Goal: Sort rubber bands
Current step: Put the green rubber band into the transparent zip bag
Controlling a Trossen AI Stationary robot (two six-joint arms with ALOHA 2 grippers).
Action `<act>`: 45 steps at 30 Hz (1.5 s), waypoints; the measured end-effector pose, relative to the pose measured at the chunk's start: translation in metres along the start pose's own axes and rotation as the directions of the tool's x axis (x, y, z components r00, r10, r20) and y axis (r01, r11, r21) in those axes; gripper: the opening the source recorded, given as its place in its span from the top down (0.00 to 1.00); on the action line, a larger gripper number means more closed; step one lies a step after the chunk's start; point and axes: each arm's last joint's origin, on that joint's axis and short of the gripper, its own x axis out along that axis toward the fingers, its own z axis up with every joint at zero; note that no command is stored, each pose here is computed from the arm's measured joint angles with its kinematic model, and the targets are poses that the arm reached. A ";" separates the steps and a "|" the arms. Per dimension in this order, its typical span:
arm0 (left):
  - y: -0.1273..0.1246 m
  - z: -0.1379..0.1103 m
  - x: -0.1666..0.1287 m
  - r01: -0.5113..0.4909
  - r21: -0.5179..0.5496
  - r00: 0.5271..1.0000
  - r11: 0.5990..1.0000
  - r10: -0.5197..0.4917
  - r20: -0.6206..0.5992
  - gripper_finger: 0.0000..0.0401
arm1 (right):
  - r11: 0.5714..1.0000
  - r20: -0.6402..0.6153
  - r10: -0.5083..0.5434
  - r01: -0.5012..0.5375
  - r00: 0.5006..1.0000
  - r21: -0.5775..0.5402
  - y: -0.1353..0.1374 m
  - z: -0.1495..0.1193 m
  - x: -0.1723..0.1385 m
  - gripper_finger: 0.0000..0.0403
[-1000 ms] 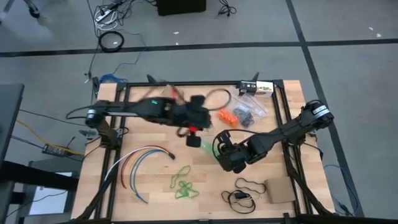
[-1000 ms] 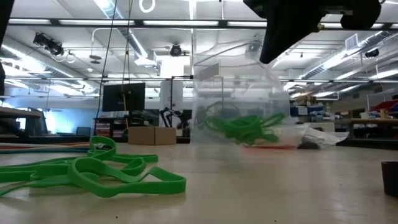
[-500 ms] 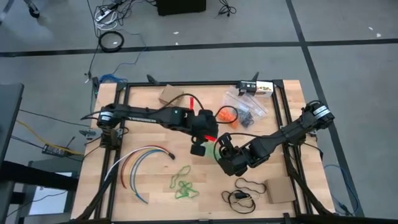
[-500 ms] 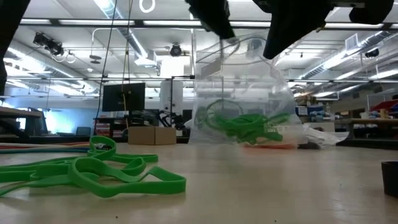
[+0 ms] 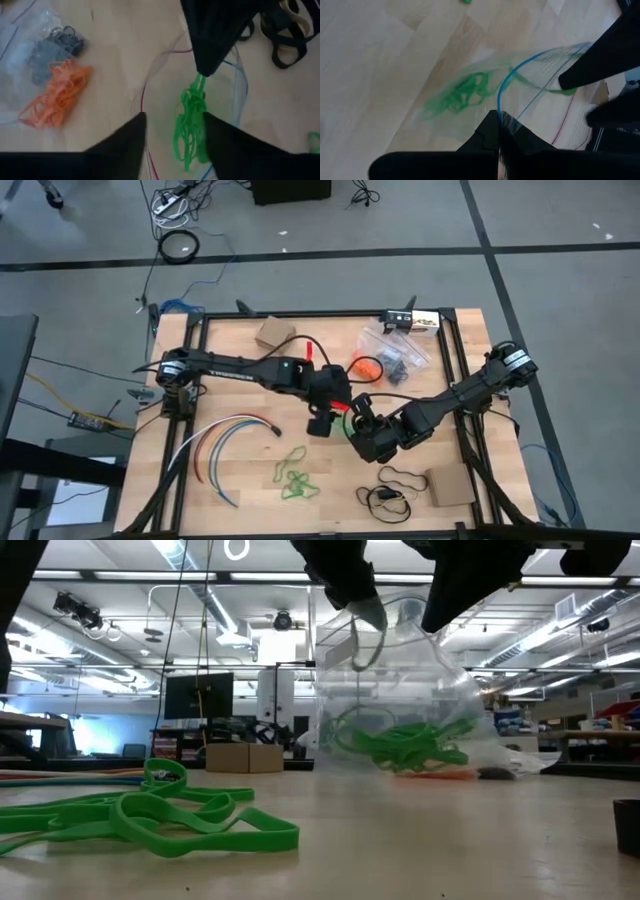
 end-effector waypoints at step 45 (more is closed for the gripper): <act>-0.152 -0.180 0.018 0.003 -0.381 0.998 0.925 -0.028 -0.060 0.38 | 0.999 -0.002 0.037 -0.037 0.999 0.025 0.004 -0.001 -0.002 1.00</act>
